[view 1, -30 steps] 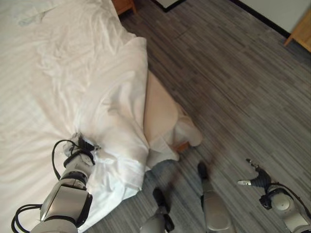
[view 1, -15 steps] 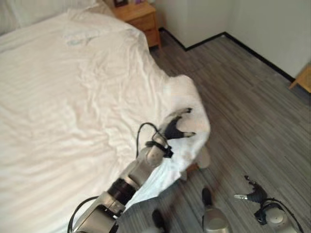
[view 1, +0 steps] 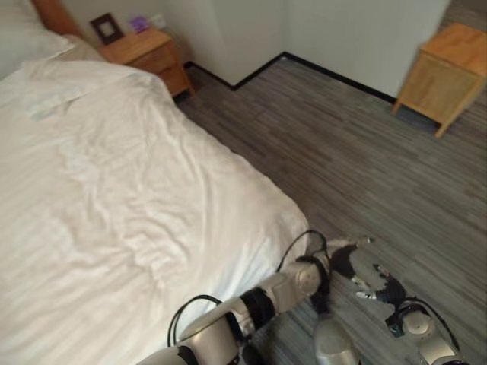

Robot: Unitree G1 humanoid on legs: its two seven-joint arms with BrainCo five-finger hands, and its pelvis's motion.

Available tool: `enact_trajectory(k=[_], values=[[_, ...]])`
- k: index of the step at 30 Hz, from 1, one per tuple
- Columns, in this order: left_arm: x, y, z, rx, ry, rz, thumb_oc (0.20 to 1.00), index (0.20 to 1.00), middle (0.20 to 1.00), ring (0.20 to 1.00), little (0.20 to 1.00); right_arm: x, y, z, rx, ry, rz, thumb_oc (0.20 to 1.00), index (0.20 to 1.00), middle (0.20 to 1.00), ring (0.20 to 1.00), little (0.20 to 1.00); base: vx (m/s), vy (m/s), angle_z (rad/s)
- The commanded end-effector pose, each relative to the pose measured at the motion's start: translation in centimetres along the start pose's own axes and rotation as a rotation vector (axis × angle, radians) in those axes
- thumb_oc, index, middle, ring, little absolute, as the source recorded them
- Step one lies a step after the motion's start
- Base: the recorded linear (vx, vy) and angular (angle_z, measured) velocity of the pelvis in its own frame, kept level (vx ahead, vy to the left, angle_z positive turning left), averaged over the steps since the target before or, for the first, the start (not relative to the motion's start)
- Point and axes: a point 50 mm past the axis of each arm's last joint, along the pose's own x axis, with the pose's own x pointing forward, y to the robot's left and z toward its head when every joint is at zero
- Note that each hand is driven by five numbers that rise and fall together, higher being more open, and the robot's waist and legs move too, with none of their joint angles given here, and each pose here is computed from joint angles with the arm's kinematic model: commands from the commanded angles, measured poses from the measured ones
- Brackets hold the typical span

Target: Making the bed.

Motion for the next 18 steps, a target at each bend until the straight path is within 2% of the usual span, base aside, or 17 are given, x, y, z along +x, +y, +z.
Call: enact_trajectory(k=[1, 5, 6, 8, 11, 13, 14, 15, 16, 18], values=[[0.4, 3.9, 3.1, -0.112, -0.170, 0.129, 1.000, 1.000, 1.000, 1.000, 1.000, -0.2, -2.6, -1.8, 0.044, 0.079, -0.149, 1.000, 1.000, 1.000, 1.000, 1.000, 0.05, -0.065, -0.06], [-1.4, 7.2, 2.5, -0.171, -0.204, 0.230, 1.000, 1.000, 1.000, 1.000, 1.000, -0.7, -5.4, -2.9, 0.055, 0.112, -0.273, 1.000, 1.000, 1.000, 1.000, 1.000, 0.02, -0.079, 0.29], [-3.6, 10.4, 1.4, -0.227, -0.216, 0.353, 1.000, 1.000, 1.000, 1.000, 1.000, -0.9, -7.3, -3.3, 0.043, 0.125, -0.350, 1.000, 1.000, 1.000, 1.000, 1.000, 0.02, -0.106, 0.44], [-6.6, 13.1, 0.6, -0.294, -0.254, 0.441, 1.000, 1.000, 1.000, 1.000, 1.000, -0.5, -9.2, -2.6, 0.022, 0.112, -0.392, 1.000, 1.000, 1.000, 1.000, 1.000, 0.00, -0.090, 0.50], [-12.0, 16.4, -2.4, -0.441, -0.227, 0.644, 1.000, 1.000, 1.000, 1.000, 1.000, 0.0, -11.7, -0.2, 0.022, 0.024, -0.449, 1.000, 1.000, 1.000, 1.000, 1.000, 0.01, -0.055, 0.51], [-15.7, 17.4, -5.2, -0.556, -0.169, 0.799, 1.000, 1.000, 1.000, 1.000, 1.000, 0.5, -12.9, 2.8, 0.046, -0.094, -0.446, 1.000, 1.000, 1.000, 1.000, 1.000, -0.01, -0.021, 0.56], [-18.1, 17.4, -6.9, -0.618, -0.136, 0.916, 1.000, 1.000, 1.000, 1.000, 1.000, -0.4, -8.2, 4.9, 0.001, -0.239, -0.308, 0.718, 0.718, 0.718, 0.718, 0.718, 0.00, 0.031, 0.52], [-20.1, 16.8, -9.1, -0.726, -0.083, 1.023, 1.000, 1.000, 1.000, 1.000, 1.000, -0.4, -7.5, 5.9, 0.017, -0.282, -0.287, 0.200, 0.200, 0.200, 0.200, 0.200, 0.02, 0.051, 0.47], [-22.1, 16.7, -10.6, -0.767, -0.037, 1.116, 1.000, 1.000, 1.000, 1.000, 1.000, -0.5, -7.1, 8.5, 0.019, -0.385, -0.240, 0.200, 0.200, 0.200, 0.200, 0.200, 0.01, 0.027, 0.37], [-22.2, 16.8, -10.6, -0.766, -0.038, 1.118, 1.000, 1.000, 1.000, 1.000, 1.000, -0.5, -7.0, 8.6, 0.019, -0.386, -0.238, 0.200, 0.200, 0.200, 0.200, 0.200, 0.00, 0.008, 0.30]])
